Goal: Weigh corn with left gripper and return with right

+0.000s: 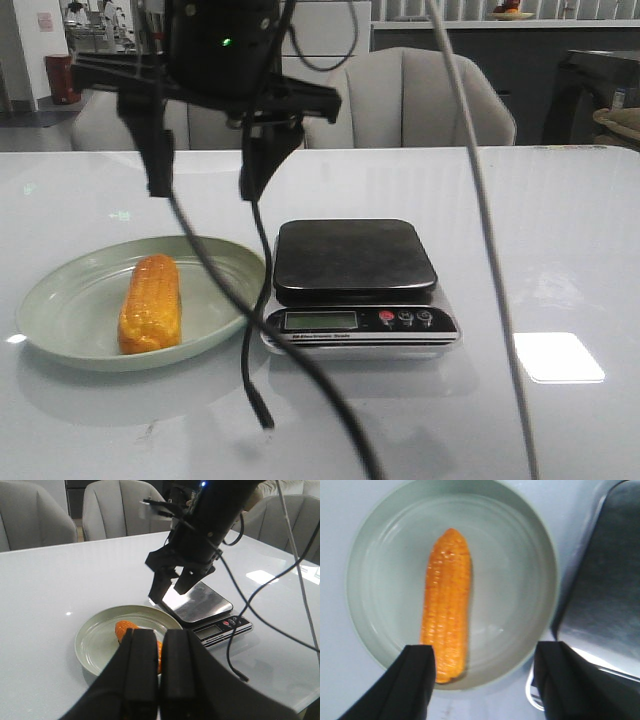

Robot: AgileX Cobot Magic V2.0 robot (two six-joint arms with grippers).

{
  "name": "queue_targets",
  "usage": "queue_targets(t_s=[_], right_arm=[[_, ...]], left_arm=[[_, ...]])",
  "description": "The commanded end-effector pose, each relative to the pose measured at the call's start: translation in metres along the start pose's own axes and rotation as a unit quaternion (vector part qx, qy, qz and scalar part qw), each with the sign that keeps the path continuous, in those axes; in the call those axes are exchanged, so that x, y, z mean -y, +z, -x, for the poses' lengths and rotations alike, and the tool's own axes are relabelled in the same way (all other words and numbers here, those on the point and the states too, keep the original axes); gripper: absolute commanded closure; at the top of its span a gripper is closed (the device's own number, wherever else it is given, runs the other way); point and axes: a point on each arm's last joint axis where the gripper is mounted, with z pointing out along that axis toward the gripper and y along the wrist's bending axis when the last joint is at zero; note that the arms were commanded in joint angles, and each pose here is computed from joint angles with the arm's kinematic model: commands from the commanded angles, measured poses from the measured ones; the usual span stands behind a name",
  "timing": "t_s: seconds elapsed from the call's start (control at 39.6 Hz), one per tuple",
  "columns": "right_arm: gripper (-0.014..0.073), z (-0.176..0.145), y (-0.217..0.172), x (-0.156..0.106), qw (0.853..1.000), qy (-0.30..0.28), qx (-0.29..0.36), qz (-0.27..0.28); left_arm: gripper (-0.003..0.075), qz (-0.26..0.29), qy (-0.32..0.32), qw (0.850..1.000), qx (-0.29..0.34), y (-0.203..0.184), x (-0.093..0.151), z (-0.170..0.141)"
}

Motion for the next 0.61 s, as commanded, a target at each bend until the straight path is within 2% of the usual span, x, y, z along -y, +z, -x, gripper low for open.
queue_targets(t_s=[0.0,0.25,0.43,0.58], right_arm=[[0.0069,0.015,-0.060,0.016,0.998,-0.027,0.050,0.006],[0.0069,0.017,-0.107,0.071,0.997,-0.049,0.056,-0.028],[0.0069,-0.006,-0.127,0.099,0.996,-0.051,0.067,-0.037],[0.0069,-0.037,-0.152,0.111,0.990,-0.054,0.130,-0.018]], left_arm=[[0.0606,-0.007,0.000,0.998,0.054,-0.005,0.001,0.014],[0.0606,-0.007,0.000,0.998,0.054,-0.005,0.001,0.014],[0.0606,-0.007,0.000,0.998,0.054,-0.005,0.001,0.014],[0.0606,-0.007,0.000,0.998,0.054,-0.005,0.001,0.014]])
